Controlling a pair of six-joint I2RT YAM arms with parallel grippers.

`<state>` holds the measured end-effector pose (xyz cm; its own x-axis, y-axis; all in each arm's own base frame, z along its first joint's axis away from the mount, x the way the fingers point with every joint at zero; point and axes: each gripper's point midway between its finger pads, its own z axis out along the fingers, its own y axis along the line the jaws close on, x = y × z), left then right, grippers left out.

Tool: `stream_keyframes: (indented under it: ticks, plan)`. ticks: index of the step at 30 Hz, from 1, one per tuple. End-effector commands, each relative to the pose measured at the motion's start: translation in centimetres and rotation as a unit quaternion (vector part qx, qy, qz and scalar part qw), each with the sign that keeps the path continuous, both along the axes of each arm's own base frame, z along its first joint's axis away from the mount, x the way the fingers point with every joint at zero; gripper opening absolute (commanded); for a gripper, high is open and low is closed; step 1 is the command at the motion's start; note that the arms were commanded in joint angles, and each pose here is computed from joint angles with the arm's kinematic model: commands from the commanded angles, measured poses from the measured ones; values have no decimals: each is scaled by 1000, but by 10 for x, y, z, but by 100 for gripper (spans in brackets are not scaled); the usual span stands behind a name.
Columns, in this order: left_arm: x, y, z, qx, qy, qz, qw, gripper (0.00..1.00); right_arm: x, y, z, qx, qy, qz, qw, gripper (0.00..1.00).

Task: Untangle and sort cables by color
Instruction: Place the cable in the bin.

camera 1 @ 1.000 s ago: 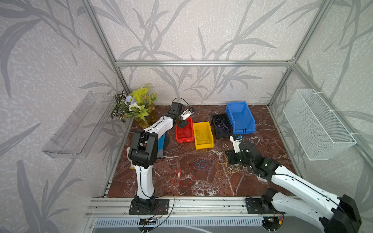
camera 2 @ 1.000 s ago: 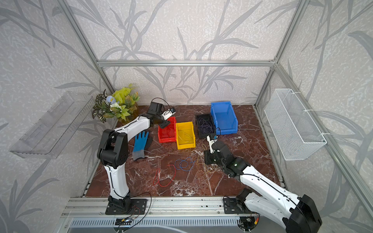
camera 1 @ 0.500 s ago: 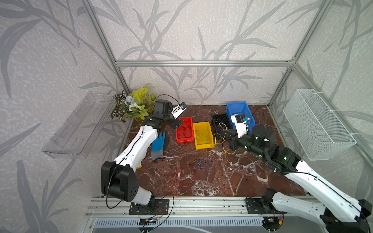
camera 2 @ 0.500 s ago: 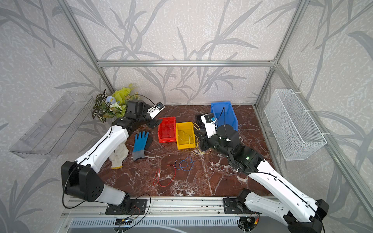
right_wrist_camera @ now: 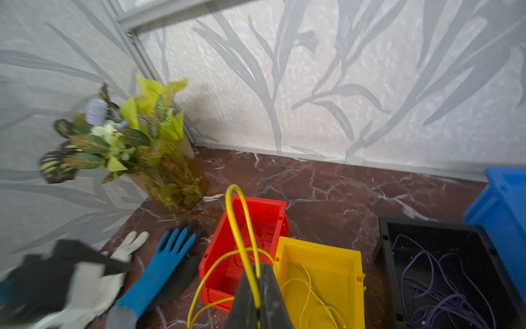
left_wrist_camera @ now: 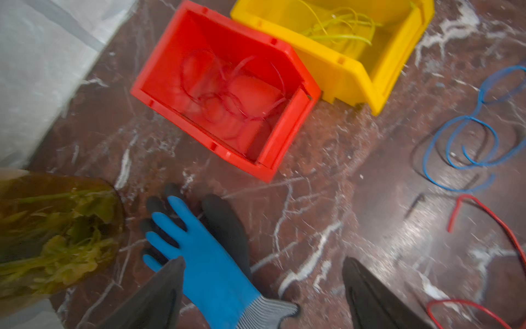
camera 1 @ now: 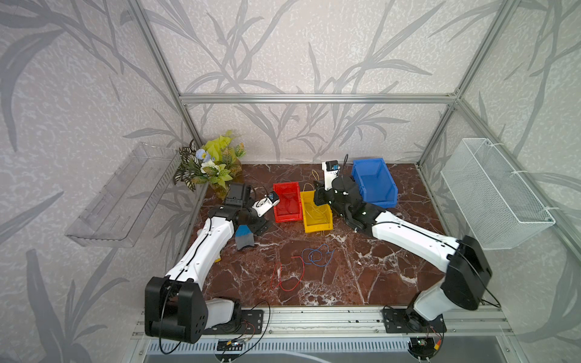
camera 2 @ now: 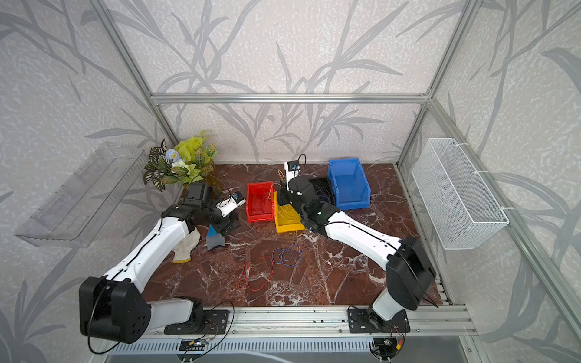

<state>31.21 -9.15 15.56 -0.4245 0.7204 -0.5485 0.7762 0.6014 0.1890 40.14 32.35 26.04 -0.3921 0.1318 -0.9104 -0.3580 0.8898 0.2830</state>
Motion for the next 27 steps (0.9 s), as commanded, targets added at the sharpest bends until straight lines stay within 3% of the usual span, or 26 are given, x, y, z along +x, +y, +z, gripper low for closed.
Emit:
stream_keyframes:
  ticks: [1,6,12,16,24,27]
  plan:
    - [-46,-8,-10,-15,62,-49,997,88,33,-12,11,62,-19,-79,995,0]
    - [-69,-4,-25,-9,96,-46,994,88,61,-14,-52,57,36,-120,991,0]
    - [-80,-11,-26,-31,105,-61,992,87,65,-21,-101,-1,60,-141,988,0]
    - [-90,-27,-20,-71,108,-109,986,87,60,-15,-127,-28,90,-117,989,0]
    - [-105,-37,-29,-85,111,-165,976,88,33,-11,-126,-51,117,-81,988,32]
    - [-111,-40,-35,-85,115,-186,972,89,23,-14,-113,-67,120,-62,989,39]
